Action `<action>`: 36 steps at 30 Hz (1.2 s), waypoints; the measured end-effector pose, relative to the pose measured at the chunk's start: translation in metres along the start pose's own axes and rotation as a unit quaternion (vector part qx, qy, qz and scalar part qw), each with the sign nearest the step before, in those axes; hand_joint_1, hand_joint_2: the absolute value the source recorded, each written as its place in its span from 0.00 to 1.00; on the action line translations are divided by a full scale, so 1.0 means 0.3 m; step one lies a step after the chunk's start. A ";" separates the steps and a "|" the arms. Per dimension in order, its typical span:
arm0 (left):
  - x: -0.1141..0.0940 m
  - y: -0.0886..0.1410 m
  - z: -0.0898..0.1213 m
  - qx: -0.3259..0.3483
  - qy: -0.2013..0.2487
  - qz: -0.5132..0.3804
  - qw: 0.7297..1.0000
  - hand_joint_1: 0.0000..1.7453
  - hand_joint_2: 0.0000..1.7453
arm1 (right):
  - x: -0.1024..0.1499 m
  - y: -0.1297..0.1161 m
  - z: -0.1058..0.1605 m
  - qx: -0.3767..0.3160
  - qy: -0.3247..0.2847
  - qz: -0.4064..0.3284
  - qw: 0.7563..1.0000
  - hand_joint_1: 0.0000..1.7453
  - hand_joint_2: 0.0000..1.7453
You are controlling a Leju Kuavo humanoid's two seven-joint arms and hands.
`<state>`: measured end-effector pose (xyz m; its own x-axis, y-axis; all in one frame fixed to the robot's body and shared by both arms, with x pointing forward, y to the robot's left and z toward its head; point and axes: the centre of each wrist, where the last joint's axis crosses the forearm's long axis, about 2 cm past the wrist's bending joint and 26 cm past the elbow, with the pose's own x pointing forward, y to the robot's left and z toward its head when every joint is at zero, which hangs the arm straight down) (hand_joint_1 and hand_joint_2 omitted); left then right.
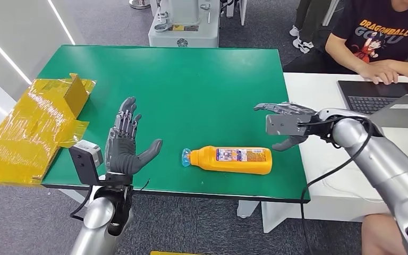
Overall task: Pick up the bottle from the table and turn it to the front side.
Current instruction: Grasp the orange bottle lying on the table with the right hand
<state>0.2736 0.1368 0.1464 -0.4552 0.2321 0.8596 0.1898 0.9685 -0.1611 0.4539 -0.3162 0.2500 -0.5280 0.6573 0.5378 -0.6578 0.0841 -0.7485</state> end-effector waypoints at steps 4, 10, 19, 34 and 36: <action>-0.003 -0.014 -0.011 -0.014 -0.004 0.008 1.000 0.00 1.00 | 0.018 0.019 -0.120 0.003 0.021 0.006 1.000 0.00 1.00; 0.002 -0.030 -0.023 -0.027 -0.006 0.017 0.999 0.00 1.00 | 0.057 0.103 -0.236 0.043 0.055 0.011 0.997 0.00 1.00; 0.000 -0.038 -0.041 -0.039 0.003 0.018 0.999 0.00 1.00 | 0.039 0.218 -0.283 0.075 0.093 0.016 0.993 0.00 1.00; -0.016 -0.036 -0.036 -0.040 0.013 0.015 0.999 0.00 1.00 | 0.001 0.188 -0.247 0.101 0.150 0.038 0.983 0.00 1.00; -0.016 -0.036 -0.036 -0.040 0.013 0.015 0.999 0.00 1.00 | -0.003 0.179 -0.241 0.096 0.149 0.037 0.984 0.00 1.00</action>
<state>0.2831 0.1243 0.1493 -0.4266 0.2576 0.8670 0.2728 0.9506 -0.1483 0.4579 -0.2581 0.1812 -0.4163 0.8489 0.3256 -0.7276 -0.0963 -0.6793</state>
